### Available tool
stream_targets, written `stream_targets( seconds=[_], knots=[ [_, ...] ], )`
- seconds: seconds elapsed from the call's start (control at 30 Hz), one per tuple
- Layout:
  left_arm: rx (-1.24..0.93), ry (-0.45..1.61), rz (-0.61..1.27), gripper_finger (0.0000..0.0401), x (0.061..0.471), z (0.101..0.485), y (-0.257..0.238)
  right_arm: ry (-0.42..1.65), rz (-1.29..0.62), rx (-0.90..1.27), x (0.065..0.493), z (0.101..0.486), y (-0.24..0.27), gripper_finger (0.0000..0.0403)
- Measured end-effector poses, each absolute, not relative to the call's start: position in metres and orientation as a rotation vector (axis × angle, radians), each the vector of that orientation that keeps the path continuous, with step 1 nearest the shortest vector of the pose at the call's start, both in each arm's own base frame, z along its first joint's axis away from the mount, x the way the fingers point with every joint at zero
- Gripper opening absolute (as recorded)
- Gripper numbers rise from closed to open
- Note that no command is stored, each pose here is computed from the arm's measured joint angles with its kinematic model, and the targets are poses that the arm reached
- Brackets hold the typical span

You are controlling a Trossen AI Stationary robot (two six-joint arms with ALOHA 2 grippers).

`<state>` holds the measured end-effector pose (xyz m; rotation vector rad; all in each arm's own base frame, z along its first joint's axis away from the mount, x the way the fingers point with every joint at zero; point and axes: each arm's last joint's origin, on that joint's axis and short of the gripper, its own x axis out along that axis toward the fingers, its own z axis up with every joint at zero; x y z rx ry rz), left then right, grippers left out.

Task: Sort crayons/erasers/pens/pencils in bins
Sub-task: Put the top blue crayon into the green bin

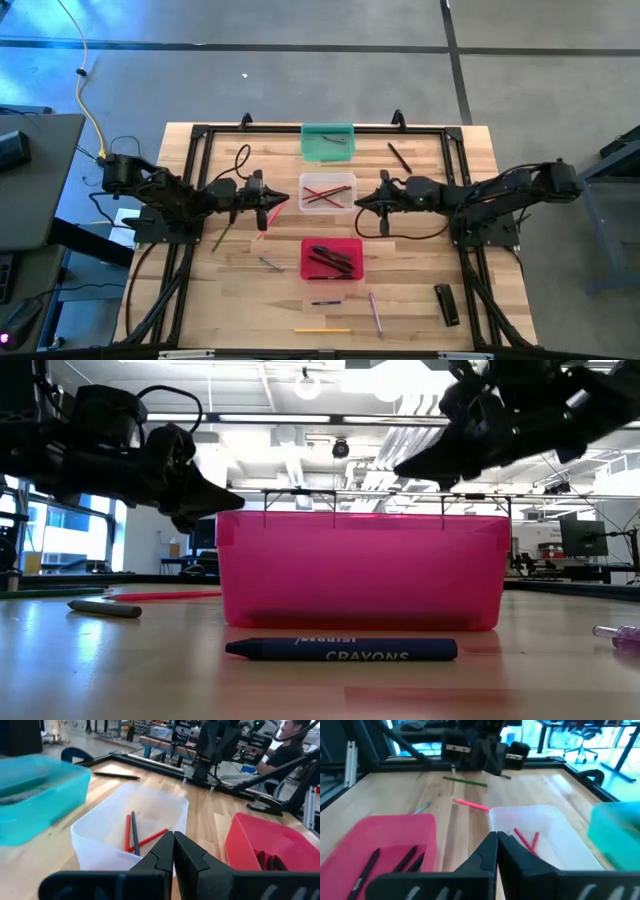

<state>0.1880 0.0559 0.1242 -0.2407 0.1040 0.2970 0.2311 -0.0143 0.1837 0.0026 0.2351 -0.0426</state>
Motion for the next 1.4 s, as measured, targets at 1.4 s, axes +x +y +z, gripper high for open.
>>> stream_targets(
  seconds=[1.4],
  knots=[
    [-0.407,1.313,0.621,0.0000,0.160,0.210,0.084,0.168,-0.013,-0.053,0.209,0.162,-0.002,0.0000]
  ],
)
